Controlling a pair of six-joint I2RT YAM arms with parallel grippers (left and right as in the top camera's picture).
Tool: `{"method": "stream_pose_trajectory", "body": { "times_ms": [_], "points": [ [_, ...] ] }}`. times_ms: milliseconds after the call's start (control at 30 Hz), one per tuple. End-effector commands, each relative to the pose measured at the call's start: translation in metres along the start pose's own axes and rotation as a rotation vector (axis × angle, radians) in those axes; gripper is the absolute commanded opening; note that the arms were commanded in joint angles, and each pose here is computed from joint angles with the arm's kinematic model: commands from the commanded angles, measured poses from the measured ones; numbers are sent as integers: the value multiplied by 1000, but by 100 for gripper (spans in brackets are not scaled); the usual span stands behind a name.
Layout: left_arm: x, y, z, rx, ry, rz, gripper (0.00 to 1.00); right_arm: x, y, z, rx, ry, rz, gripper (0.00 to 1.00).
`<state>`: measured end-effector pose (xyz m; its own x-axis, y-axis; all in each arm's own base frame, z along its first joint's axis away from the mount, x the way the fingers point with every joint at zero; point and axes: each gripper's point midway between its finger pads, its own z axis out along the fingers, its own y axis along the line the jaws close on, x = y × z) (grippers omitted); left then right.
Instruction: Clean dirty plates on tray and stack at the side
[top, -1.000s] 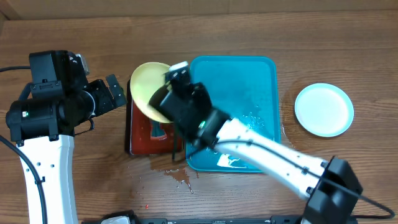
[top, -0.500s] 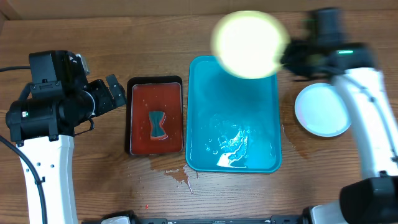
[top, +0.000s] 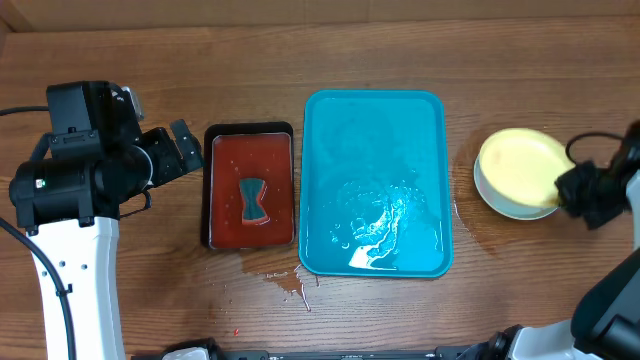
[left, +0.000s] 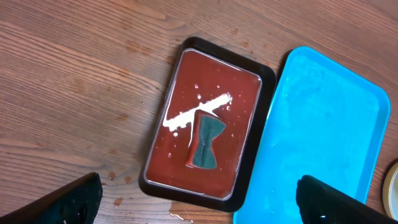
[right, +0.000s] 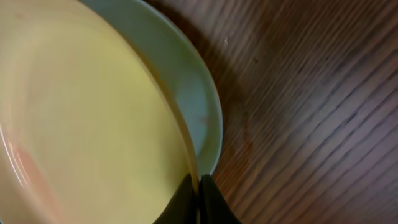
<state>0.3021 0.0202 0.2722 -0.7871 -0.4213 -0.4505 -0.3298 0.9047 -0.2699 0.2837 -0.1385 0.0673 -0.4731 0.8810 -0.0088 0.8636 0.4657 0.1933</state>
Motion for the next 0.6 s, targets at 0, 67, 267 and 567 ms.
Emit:
{"method": "stream_pose_trajectory", "body": {
  "times_ms": [0,67,267,567],
  "points": [
    [-4,-2,-8,14,-27,19,100,5,11,5,-73,26,-39,13],
    [-4,-2,-8,13,-27,18,100,6,14,3,-77,22,-49,38],
    [-4,-2,-8,13,-27,19,100,19,39,-41,-148,-10,-131,54],
    [-4,-2,-8,13,-27,18,100,161,131,-150,-679,14,-825,56]
  ]
}}
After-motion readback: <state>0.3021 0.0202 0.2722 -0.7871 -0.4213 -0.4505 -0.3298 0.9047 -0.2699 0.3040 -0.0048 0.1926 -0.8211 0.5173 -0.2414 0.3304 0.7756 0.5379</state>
